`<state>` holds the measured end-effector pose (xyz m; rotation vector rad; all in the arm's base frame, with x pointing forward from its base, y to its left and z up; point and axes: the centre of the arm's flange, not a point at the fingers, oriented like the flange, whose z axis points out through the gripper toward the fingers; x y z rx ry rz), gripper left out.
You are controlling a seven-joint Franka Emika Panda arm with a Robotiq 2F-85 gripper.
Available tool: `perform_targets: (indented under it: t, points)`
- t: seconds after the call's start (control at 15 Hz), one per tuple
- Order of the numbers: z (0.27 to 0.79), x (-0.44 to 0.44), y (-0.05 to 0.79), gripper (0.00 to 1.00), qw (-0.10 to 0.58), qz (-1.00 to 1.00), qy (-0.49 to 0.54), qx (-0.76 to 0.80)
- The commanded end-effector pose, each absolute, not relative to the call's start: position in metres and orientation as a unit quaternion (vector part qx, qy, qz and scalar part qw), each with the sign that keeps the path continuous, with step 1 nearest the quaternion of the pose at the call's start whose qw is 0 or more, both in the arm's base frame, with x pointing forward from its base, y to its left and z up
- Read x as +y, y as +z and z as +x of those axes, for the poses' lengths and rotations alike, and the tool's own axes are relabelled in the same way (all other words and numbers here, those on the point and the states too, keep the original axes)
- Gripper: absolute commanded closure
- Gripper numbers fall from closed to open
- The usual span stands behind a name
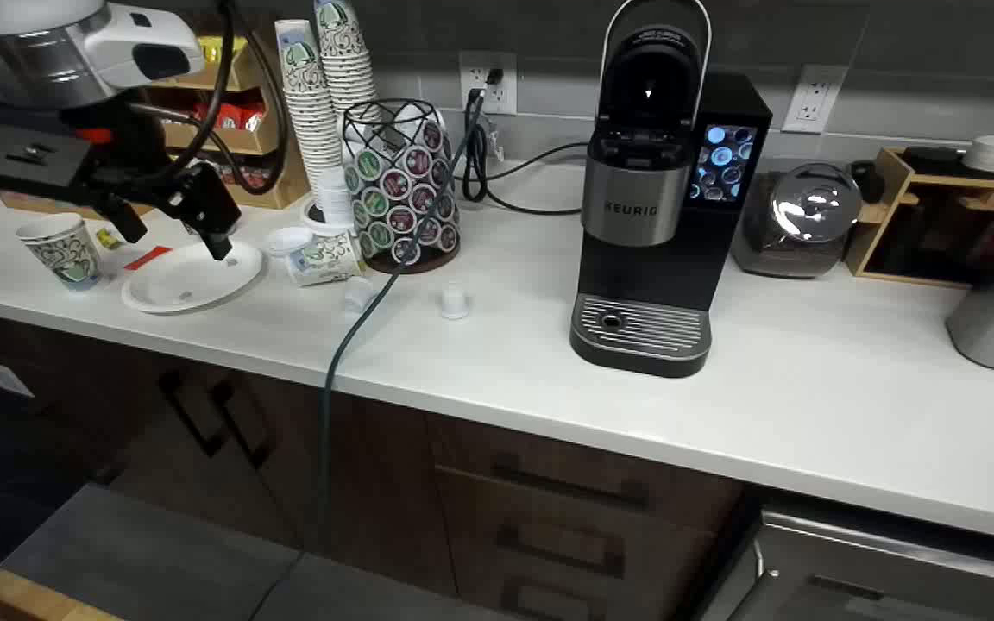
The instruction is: Pick up the small horizontally laying white cup and put it on the white plate
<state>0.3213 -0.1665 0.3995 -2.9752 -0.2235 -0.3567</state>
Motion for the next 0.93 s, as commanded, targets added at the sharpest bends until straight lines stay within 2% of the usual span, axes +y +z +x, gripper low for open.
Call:
perform_targets:
  t: [0.0,0.47,0.8,0.87]
  points:
    - [0.321,-0.167,0.4,0.0,0.068,-0.988,-0.118,-0.074]
    - [0.321,-0.166,0.399,0.0,0.068,-0.988,-0.118,-0.074]
    - [0.378,-0.169,0.396,0.0,-0.005,-0.985,-0.167,-0.048]
    - [0.394,-0.17,0.392,0.0,0.0,-0.986,-0.162,-0.05]
